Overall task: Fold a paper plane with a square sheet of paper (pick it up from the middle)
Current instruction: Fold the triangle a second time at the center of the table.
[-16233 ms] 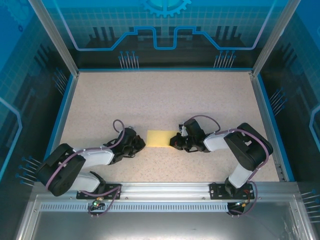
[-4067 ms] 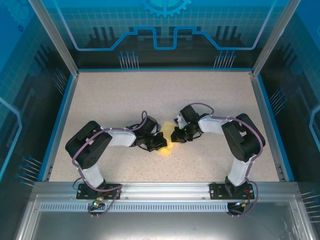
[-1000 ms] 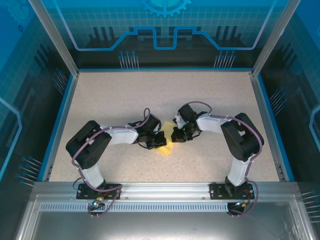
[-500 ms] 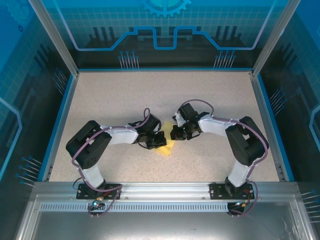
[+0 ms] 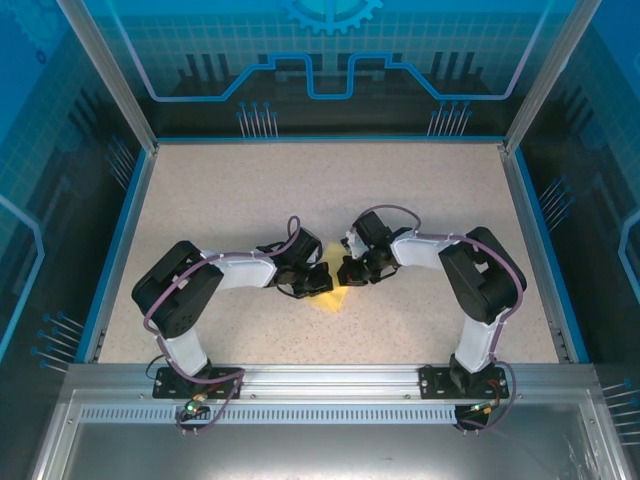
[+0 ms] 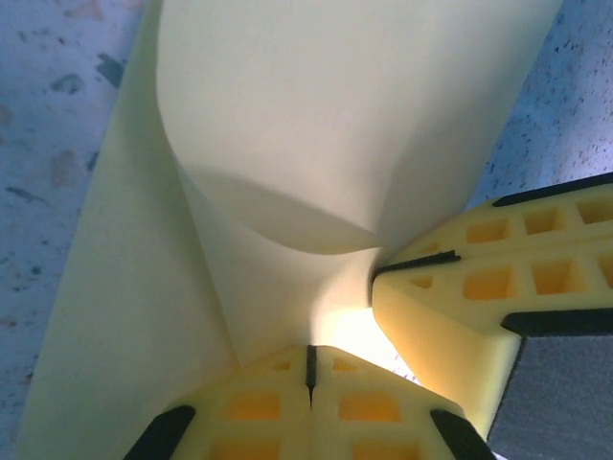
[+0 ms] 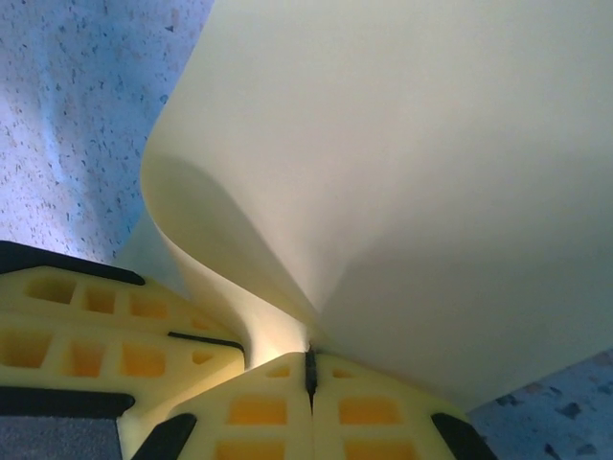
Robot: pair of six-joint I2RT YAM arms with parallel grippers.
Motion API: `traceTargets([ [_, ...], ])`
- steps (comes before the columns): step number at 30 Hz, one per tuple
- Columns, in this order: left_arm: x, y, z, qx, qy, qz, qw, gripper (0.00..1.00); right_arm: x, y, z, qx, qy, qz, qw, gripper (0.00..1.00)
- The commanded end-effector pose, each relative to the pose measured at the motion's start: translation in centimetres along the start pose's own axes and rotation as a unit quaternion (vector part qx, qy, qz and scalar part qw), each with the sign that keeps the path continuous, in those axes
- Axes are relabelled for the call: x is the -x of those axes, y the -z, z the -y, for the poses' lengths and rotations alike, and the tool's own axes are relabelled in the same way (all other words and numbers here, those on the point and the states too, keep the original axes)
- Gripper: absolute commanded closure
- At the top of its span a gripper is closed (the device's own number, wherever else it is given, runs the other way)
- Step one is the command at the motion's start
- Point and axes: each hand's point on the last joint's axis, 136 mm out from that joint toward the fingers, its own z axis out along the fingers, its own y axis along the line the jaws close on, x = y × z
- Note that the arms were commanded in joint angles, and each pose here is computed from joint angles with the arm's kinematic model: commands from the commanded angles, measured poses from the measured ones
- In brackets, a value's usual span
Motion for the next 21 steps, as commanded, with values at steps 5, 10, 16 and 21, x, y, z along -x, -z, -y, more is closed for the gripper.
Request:
traceTargets([
  [5, 0.7, 1.2, 1.2, -0.004, -0.055, 0.018, 0.998, 0.95, -4.3, -1.8, 6.5, -0.107, -0.025, -0.068, 0.992, 0.96],
  [10, 1.2, 1.0, 1.7, -0.007, -0.062, 0.023, 0.998, 0.95, -4.5, -1.8, 7.0, -0.116, -0.028, -0.072, 0.99, 0.96],
  [16, 1.3, -0.2, 0.5, 0.009, -0.049, 0.019, 0.999, 0.95, -4.7, -1.9, 7.6, -0.128, -0.031, -0.078, 0.988, 0.97],
  [21, 1.1, -0.5, -1.5, 0.039, -0.035, 0.025, 0.998, 0.95, -5.0, -1.8, 8.1, -0.141, -0.036, -0.082, 0.986, 0.97],
])
